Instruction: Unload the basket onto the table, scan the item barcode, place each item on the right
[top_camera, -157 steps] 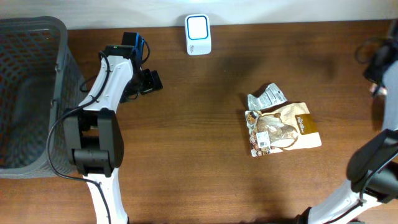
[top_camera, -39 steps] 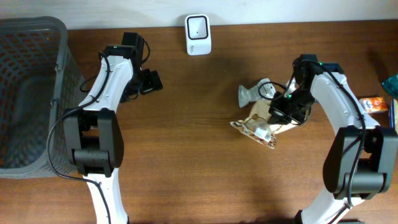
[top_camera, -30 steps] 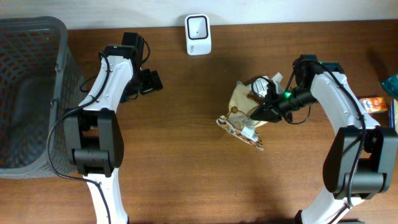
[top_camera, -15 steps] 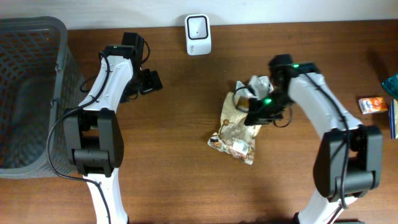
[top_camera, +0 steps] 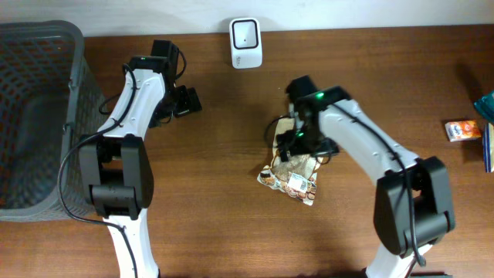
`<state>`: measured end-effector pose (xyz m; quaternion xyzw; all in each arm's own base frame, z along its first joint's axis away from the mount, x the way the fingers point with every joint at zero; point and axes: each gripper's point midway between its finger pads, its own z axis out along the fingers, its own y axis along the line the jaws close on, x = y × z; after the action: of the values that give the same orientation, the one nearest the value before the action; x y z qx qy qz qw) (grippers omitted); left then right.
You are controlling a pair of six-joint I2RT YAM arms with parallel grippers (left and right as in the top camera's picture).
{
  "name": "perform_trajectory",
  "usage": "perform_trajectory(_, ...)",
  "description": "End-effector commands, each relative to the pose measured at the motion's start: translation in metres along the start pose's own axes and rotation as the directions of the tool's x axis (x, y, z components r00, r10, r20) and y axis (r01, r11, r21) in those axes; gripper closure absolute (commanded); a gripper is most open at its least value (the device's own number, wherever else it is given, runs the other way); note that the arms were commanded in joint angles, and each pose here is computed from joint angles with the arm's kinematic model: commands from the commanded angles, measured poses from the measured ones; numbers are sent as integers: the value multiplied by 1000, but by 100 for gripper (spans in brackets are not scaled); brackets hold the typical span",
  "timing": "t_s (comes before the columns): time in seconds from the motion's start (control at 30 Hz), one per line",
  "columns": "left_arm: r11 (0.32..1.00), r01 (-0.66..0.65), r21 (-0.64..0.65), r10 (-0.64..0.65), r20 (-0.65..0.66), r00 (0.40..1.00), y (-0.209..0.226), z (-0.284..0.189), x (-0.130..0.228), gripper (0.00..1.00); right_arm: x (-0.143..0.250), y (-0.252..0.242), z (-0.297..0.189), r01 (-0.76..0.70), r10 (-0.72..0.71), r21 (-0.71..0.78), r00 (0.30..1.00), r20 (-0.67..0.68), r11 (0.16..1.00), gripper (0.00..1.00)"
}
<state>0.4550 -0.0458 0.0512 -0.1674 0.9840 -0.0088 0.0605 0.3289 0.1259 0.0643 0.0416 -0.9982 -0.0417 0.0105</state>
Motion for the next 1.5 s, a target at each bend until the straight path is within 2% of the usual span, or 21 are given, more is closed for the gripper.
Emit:
perform_trajectory(0.0, 1000, -4, 4, 4, 25, 1000, 0, -12, -2, 1, -17, -44, -6, -174, 173, -1, 984, 34, 985, 1)
perform_trajectory(0.07, 1000, -4, 4, 4, 25, 1000, 0, -12, -2, 1, -20, -59, -8, -207, 208, -47, 978, 28, 977, 1)
perform_trajectory(0.17, 1000, -4, 4, 4, 25, 1000, 0, -12, -2, 1, -24, -66, -11, -146, 154, -180, 988, 31, 973, 2)
perform_trajectory(0.4, 1000, -4, 4, 4, 25, 1000, 0, -12, -2, 1, -31, -68, 7, -166, 192, -280, 979, 69, 946, 1)
perform_trajectory(0.73, 1000, -4, 4, 4, 25, 1000, 0, -12, -2, 1, -46, -69, 34, -245, 297, -310, 945, 134, 919, 2)
perform_trajectory(1.13, 1000, -4, 4, 4, 25, 1000, 0, -12, -2, 1, -43, -38, 79, -237, 265, -298, 963, 55, 924, 5)
perform_trajectory(1.2, 1000, -4, 4, 4, 25, 1000, 0, -12, -2, 1, -42, -38, 86, -250, 274, -299, 961, 39, 921, 8)
perform_trajectory(1.27, 1000, -4, 4, 4, 25, 1000, 0, -12, -2, 1, -39, -40, 89, -260, 279, -286, 960, 27, 922, 17)
perform_trajectory(1.37, 1000, -4, 4, 4, 25, 1000, 0, -12, -2, 1, -37, -45, 86, -269, 285, -261, 958, 24, 927, 16)
perform_trajectory(1.47, 1000, -4, 4, 4, 25, 1000, 0, -12, -2, 1, -34, -59, 75, -283, 291, -168, 956, 25, 944, 16)
